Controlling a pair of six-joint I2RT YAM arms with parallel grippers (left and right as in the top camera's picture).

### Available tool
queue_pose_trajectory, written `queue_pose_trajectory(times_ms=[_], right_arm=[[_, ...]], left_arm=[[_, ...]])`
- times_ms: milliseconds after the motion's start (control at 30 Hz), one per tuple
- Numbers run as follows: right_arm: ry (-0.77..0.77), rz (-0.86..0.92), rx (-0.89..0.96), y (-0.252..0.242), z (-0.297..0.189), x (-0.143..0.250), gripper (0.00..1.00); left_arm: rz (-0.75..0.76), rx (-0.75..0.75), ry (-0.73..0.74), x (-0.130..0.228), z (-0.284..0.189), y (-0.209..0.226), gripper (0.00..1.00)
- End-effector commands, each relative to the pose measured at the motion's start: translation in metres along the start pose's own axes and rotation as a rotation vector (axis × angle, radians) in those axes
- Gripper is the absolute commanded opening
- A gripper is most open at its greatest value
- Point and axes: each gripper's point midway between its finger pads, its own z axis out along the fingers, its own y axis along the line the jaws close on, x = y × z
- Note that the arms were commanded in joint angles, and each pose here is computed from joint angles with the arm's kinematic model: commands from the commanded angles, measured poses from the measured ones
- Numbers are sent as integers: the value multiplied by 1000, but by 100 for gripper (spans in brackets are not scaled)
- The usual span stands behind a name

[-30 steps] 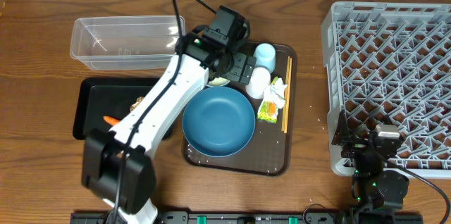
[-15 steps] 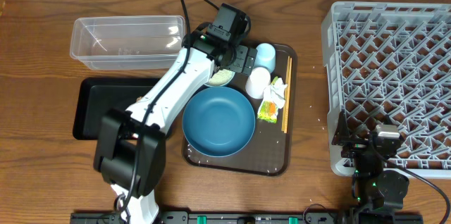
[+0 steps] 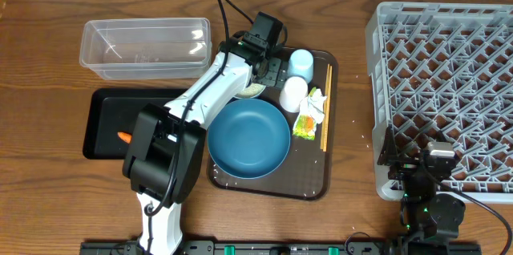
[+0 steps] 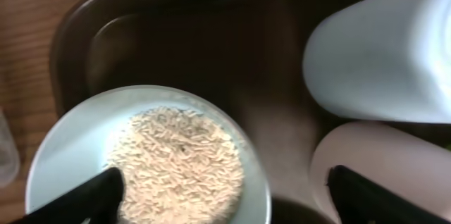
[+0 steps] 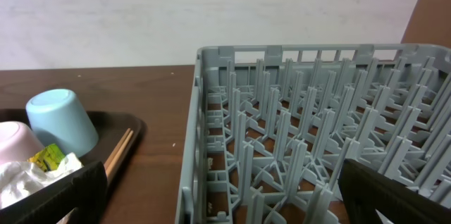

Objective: Sort waste into correct bins and load items into the dishwasher rack

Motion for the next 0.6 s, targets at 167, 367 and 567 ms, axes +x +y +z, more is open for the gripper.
queue_pose_trajectory(times_ms=[167,367,567], right_arm=[[0,-9,5,-1,0,0,99],[0,-9,6,-1,0,0,99],[0,-9,5,-1,0,0,99]], left_arm=[[-54,23,40,7,3,0,83],[-71,27,64,13,10,-1,83],[-67,18,100,23,16,-1,83]])
